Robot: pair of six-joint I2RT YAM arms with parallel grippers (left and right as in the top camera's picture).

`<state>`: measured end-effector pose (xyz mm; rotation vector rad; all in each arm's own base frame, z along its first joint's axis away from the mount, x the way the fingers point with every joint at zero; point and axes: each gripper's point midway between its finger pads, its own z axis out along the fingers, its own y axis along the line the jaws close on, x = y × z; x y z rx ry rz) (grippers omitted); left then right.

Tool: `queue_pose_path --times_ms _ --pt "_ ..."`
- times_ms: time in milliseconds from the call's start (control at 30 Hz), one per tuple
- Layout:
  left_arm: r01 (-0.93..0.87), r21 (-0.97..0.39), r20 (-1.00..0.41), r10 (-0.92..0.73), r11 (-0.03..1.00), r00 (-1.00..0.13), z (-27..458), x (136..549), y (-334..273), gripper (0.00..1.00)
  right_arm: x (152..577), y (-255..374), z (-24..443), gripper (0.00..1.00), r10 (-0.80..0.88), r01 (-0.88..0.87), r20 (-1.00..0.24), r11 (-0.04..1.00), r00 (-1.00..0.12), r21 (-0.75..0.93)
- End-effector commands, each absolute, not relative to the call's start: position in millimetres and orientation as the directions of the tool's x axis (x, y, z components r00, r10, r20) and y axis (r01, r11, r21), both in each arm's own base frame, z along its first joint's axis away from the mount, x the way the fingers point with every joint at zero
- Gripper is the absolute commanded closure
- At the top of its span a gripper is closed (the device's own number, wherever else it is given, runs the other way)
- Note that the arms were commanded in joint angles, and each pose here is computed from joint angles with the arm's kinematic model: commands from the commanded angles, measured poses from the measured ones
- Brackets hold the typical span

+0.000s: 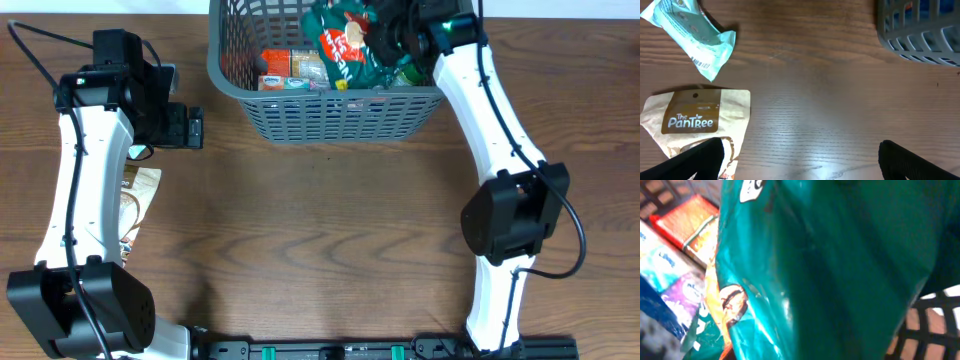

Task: Pack container
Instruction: 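Lift the Nescafe pouch and drop it into the basket, then reach the left gripper to the mint-green wrapper and grasp it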

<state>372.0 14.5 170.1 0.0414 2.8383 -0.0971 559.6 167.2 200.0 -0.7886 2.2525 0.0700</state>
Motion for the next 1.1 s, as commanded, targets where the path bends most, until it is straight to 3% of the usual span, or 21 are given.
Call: queue_pose_path --times_ms 0,133,367,533,600,733,900,1067 --pt "0.06 -0.058 -0.316 0.038 0.997 -0.948 177 370 12 0.02 560 171 227 0.92 -0.511 -0.551 -0.698 0.811 -0.501 -0.197" --pt "0.06 -0.058 -0.316 0.039 0.997 -0.948 177 370 12 0.01 554 169 225 0.01 -0.515 -0.556 -0.682 0.809 -0.518 -0.189" --pt "0.056 -0.059 -0.311 0.035 0.997 -0.95 177 369 12 0.01 545 166 277 0.01 -0.473 -0.523 -0.747 0.829 -0.467 -0.198" --pt "0.026 -0.056 -0.355 0.004 0.998 -0.935 194 370 14 0.01 530 139 374 0.01 -0.344 -0.371 -0.855 0.907 -0.389 -0.197" --pt "-0.025 -0.014 -0.416 -0.029 1.0 -0.909 216 371 24 0.02 514 115 426 0.01 -0.263 -0.297 -0.906 0.941 -0.332 -0.165" --pt "-0.082 0.065 -0.535 -0.035 0.995 -0.844 267 370 40 0.01 488 56 478 0.01 -0.098 -0.135 -0.953 0.989 -0.287 -0.061" --pt "-0.301 -0.026 -0.619 -0.252 0.953 -0.744 307 373 74 0.02 454 -34 480 0.01 0.072 0.089 -0.935 0.995 -0.346 0.044" --pt "-0.493 -0.105 -0.596 -0.451 0.864 -0.665 291 385 117 0.01 427 -108 439 0.01 0.241 0.3 -0.853 0.948 -0.463 0.105"
